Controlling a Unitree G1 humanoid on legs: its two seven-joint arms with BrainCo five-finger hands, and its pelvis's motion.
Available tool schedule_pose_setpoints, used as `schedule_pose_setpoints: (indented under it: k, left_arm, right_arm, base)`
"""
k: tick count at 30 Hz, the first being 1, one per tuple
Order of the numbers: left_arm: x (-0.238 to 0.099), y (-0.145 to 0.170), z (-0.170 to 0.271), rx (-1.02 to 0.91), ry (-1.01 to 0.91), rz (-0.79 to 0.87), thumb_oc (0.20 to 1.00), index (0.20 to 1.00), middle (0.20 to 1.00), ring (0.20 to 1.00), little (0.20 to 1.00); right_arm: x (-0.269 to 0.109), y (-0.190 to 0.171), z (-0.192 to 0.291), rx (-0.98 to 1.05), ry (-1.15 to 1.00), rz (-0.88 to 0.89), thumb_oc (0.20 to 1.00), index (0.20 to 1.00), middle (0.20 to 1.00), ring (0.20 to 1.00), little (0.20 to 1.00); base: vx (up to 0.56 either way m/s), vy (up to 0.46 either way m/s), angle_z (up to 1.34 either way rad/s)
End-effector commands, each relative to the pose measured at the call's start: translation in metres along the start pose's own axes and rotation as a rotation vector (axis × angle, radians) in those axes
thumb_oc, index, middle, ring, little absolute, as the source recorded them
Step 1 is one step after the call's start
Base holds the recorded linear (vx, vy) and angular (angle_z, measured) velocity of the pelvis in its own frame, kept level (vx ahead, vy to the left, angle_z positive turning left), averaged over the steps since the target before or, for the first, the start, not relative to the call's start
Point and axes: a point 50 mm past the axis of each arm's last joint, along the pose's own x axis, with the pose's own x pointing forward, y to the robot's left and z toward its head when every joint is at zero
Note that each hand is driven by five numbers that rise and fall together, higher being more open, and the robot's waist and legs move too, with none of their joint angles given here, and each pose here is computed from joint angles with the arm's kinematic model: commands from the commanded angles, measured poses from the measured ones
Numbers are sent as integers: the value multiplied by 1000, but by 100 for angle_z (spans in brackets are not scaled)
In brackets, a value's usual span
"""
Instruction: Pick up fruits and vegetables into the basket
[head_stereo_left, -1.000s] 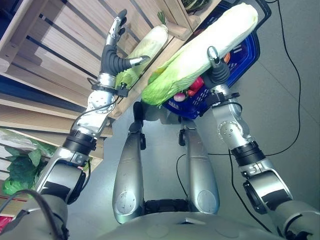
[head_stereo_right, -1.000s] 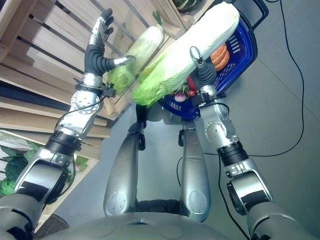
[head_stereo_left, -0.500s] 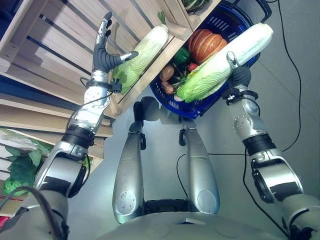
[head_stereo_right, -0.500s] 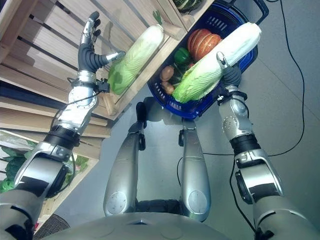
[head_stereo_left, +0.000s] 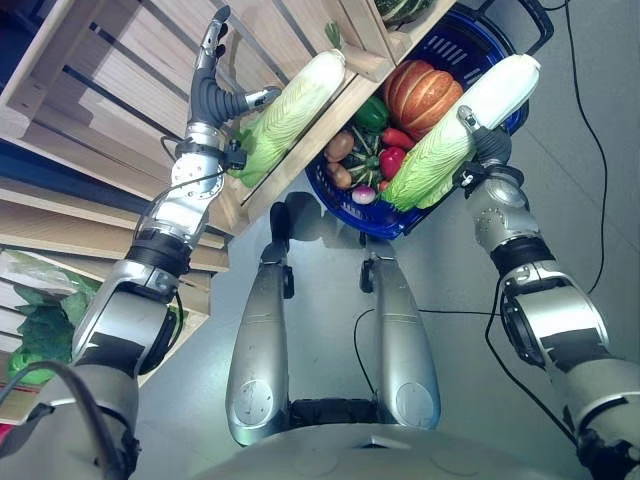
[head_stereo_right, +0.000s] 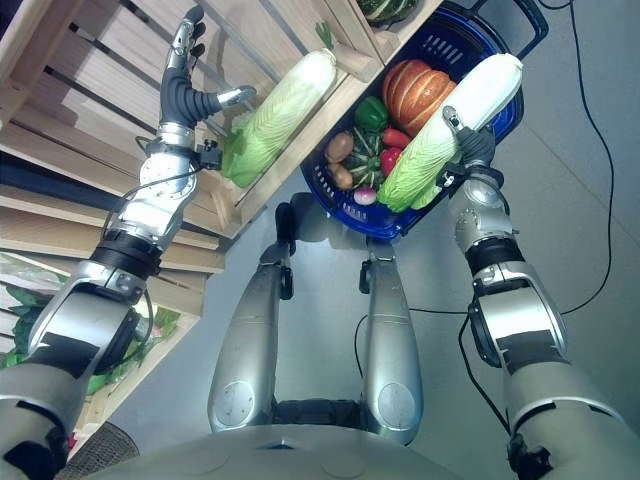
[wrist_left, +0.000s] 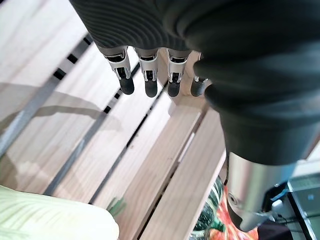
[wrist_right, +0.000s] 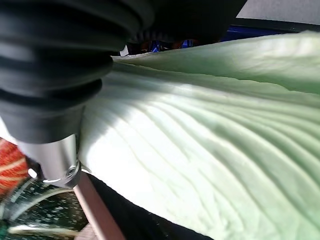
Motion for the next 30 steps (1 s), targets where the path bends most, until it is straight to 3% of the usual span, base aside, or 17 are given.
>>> schedule_pose_setpoints:
  k: [1,14,30]
  left_arm:
    - [9,-4,20,-67,-111,4,1000,1000,1000,1000,1000]
    - [11,-15,22,-84,-112,-9,1000,1000,1000,1000,1000]
    - [7,-26,31,-119,-153,2,1000,1000,1000,1000,1000]
  right_arm:
    - [7,-18,28,-122,-79,-29,200,200,200,200,200]
    - [15,-15,25,-224,46,-71,200,200,200,200,200]
    - [17,-22,26,-194,108,-152,200,200,200,200,200]
  base:
    - [-7,-5,5]
    - [-2,0,1]
    - [-1,0,0]
